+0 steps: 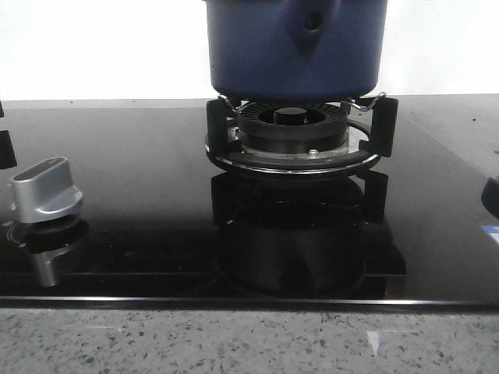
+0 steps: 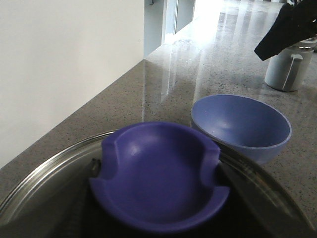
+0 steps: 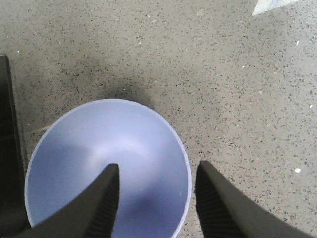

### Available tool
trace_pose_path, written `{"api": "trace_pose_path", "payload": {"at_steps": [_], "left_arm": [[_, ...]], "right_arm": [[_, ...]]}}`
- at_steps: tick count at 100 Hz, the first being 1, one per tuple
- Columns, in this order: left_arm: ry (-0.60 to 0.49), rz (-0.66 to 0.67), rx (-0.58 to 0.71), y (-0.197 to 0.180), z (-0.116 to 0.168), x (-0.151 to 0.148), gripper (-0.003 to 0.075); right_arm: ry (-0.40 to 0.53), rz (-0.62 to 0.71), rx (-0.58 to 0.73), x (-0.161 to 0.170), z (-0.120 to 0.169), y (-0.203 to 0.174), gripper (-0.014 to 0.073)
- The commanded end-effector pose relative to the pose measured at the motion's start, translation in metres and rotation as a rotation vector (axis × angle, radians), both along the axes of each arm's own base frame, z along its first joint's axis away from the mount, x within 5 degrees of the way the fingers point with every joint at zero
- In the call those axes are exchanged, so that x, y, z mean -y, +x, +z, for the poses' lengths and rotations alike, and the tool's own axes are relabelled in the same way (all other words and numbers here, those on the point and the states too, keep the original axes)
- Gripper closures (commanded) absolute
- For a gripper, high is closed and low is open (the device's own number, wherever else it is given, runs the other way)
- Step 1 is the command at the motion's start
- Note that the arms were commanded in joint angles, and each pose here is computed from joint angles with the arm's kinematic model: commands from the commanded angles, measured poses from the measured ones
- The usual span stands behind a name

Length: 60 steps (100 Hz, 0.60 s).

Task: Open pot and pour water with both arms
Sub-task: 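Lower the bowl onto the counter and open the right gripper, then lower the lid back onto the pot with the left gripper and release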

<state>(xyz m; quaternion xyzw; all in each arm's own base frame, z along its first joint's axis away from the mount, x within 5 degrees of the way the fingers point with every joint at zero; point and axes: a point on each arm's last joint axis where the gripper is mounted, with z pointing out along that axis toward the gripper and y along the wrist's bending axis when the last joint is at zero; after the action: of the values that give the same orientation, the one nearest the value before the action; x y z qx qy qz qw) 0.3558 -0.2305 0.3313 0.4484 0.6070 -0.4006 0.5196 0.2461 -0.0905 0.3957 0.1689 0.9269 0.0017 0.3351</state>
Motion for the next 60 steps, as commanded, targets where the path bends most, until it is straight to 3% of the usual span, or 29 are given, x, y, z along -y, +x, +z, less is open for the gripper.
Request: {"api": "trace_pose_path", "payload": {"at_steps": [1, 9, 19, 45, 60], "left_arm": [[-0.103, -0.008, 0.040, -0.009, 0.034, -0.004, 0.0318], [-0.109, 0.006, 0.038, -0.007, 0.037, -0.011, 0.0188], [-0.139, 0.025, 0.052, -0.008, 0.050, -0.024, 0.0116], [-0.252, 0.083, 0.153, -0.027, 0.107, -0.082, 0.0117], [-0.281, 0.118, 0.217, -0.048, 0.137, -0.117, 0.0162]], "right_arm": [[-0.037, -0.003, 0.095, -0.001, 0.017, -0.005, 0.0277], [-0.038, -0.003, 0.097, -0.001, 0.017, -0.004, 0.0277], [-0.036, -0.003, 0.098, -0.001, 0.017, -0.004, 0.0277], [-0.005, 0.003, 0.111, -0.003, 0.018, -0.003, 0.0277], [0.058, 0.059, 0.152, -0.011, 0.020, -0.001, 0.0277]]}}
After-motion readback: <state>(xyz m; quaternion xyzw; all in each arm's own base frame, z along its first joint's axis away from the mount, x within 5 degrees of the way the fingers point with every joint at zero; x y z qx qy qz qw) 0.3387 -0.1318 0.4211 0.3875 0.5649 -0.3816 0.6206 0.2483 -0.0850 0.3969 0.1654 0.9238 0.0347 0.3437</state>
